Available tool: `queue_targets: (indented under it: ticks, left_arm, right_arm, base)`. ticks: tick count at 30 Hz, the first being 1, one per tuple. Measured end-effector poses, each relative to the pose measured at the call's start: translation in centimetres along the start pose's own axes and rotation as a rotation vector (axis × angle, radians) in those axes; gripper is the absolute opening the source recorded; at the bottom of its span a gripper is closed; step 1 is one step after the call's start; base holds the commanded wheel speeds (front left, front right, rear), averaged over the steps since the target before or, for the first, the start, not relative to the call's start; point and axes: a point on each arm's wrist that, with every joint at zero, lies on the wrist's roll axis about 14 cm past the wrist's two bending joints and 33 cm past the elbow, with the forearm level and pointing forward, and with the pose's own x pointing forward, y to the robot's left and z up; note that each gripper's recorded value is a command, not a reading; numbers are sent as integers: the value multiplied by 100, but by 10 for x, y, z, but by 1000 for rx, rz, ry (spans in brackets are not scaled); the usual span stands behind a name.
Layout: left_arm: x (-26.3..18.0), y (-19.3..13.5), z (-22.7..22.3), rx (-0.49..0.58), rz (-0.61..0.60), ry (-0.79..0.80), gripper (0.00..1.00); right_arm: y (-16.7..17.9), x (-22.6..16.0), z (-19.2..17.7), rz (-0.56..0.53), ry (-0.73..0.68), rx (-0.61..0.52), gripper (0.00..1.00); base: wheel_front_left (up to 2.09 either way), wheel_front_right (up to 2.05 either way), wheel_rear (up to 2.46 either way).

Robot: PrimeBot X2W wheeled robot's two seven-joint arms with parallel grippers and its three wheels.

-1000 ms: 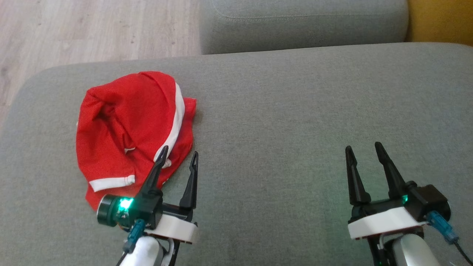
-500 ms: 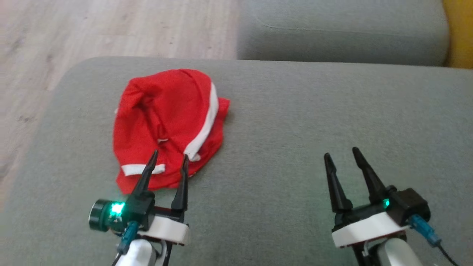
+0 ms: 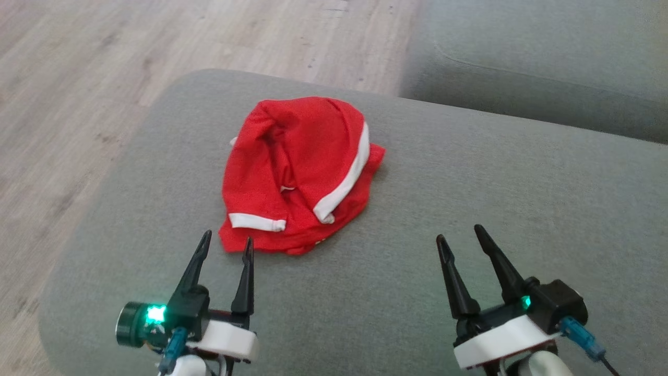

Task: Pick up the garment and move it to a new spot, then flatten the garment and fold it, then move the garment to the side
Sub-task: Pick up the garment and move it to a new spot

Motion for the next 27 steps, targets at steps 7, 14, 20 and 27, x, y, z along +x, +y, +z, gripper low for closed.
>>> queue_targets:
  ticks: [7,14,20,27]
  left_arm:
    - [-11,15,-2,2,46,4,100]
    - [-7,15,-3,11,26,10,100]
    - [41,7,16,127,-125,-12,100]
    - [142,8,49,292,-224,113,100]
  right_arm:
    - [17,7,-2,58,7,12,100]
    - [19,7,-9,66,23,28,100]
    - [5,7,-20,30,48,35,100]
    - [-23,17,-26,-26,50,37,100]
  base:
    - [0,0,0]
    - [0,0,0]
    - [0,0,0]
    - [0,0,0]
